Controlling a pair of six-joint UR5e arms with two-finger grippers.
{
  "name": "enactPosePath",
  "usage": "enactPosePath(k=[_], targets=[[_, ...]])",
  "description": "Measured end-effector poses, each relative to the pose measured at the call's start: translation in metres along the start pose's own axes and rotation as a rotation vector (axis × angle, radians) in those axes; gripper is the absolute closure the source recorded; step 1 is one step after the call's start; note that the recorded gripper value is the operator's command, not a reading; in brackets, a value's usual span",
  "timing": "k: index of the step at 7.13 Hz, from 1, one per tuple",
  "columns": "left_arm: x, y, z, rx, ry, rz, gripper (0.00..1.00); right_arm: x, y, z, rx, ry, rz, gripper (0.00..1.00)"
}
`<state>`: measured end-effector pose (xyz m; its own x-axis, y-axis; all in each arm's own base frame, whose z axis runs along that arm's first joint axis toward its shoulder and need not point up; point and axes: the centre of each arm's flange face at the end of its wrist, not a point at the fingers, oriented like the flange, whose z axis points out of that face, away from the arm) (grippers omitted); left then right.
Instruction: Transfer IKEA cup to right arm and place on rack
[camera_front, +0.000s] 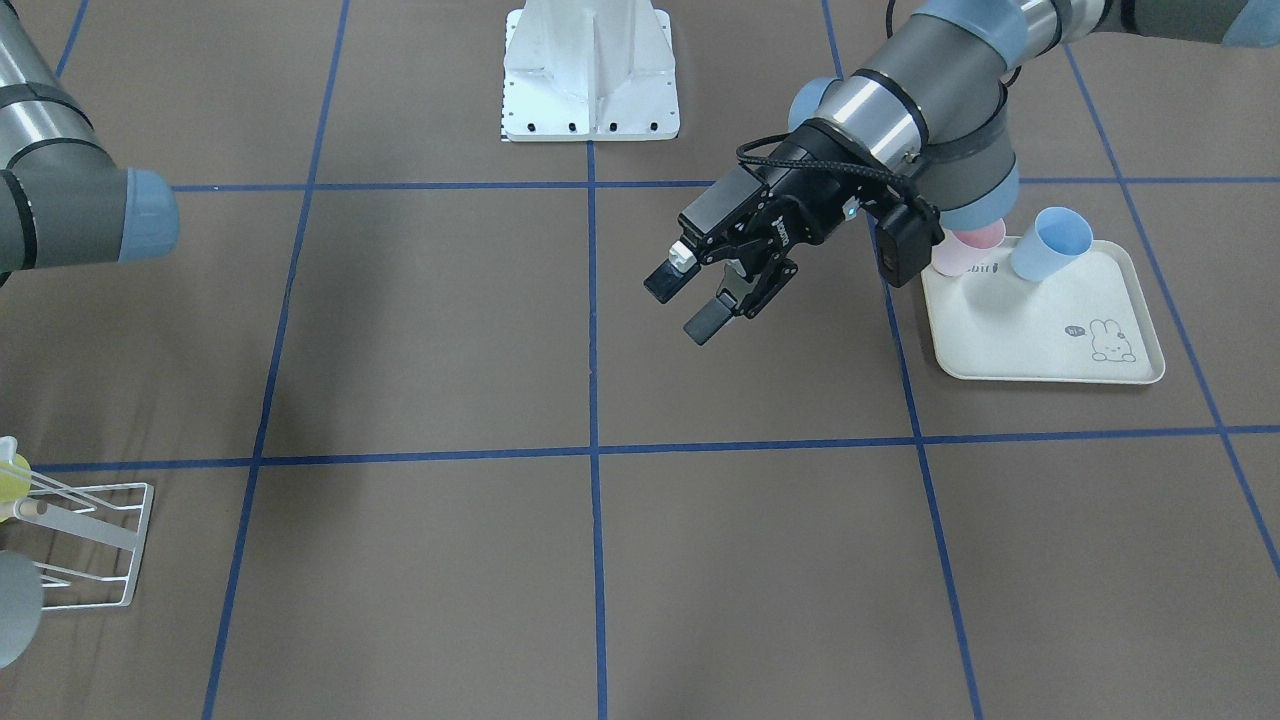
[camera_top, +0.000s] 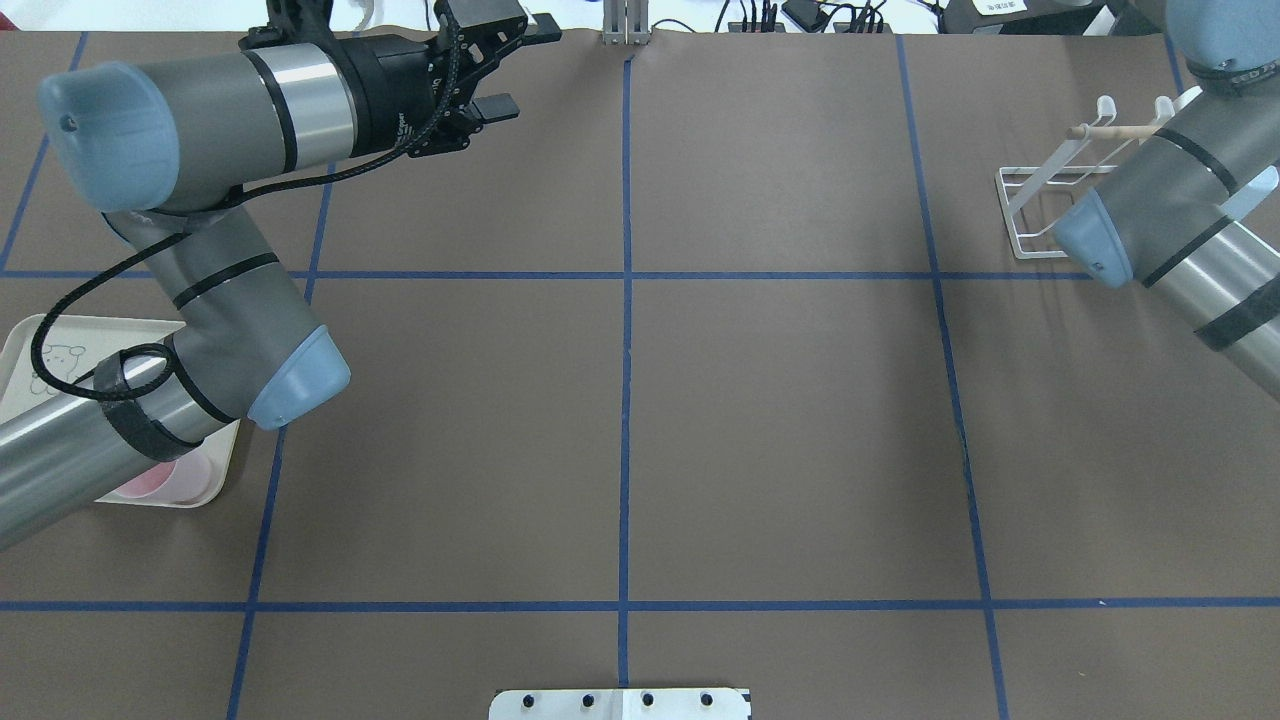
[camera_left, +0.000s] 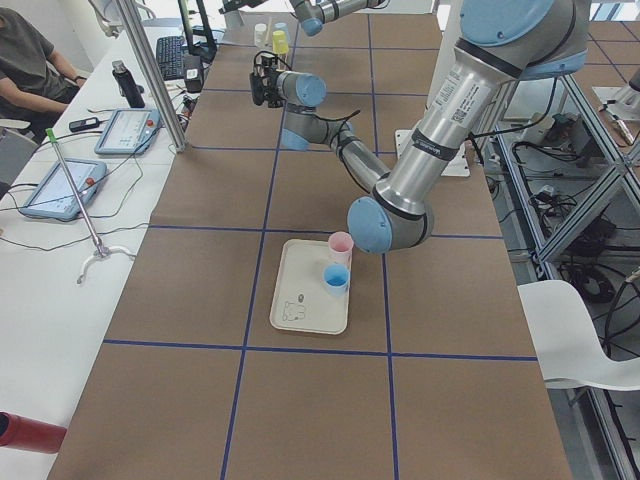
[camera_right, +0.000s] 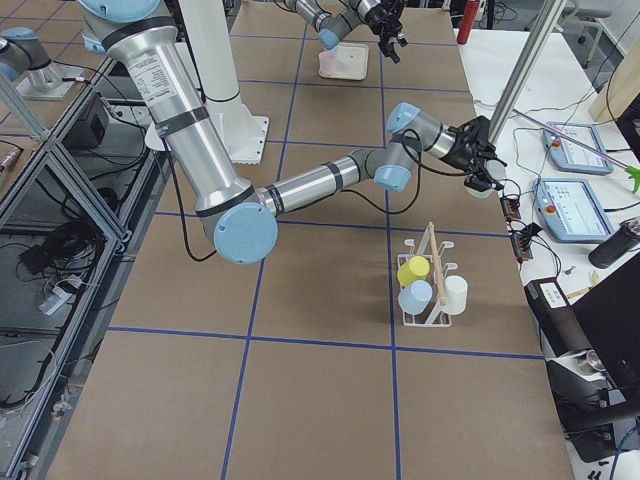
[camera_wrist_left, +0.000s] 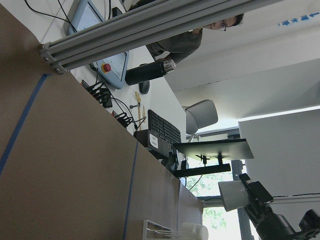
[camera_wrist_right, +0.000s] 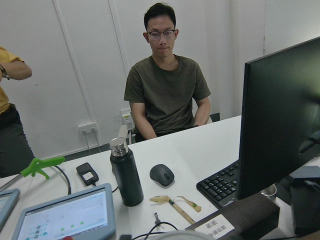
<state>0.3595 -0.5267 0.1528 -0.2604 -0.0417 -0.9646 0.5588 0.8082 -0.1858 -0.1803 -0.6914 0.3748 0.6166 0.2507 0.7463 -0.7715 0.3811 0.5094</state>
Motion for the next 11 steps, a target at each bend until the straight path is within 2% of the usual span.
enactPosePath(k=[1,2,4,8,11], targets=[[0.000,-0.002,-0.001,0.002,-0.025,0.017,0.00,0.018,0.004,0.015,0.003,0.026,-0.062,1.00],[-0.001,-0.002,-0.002,0.003,-0.036,0.022,0.00,0.036,0.013,0.029,0.010,0.026,-0.095,1.00],[-0.001,-0.002,-0.004,0.003,-0.039,0.025,0.00,0.079,0.035,0.039,0.019,-0.008,-0.142,1.00],[-0.003,-0.001,-0.005,0.000,-0.041,0.023,0.00,0.132,0.061,0.019,0.023,-0.099,-0.151,1.00],[-0.003,0.000,-0.005,-0.002,-0.041,0.021,0.00,0.149,0.069,0.011,0.014,-0.102,-0.155,1.00]])
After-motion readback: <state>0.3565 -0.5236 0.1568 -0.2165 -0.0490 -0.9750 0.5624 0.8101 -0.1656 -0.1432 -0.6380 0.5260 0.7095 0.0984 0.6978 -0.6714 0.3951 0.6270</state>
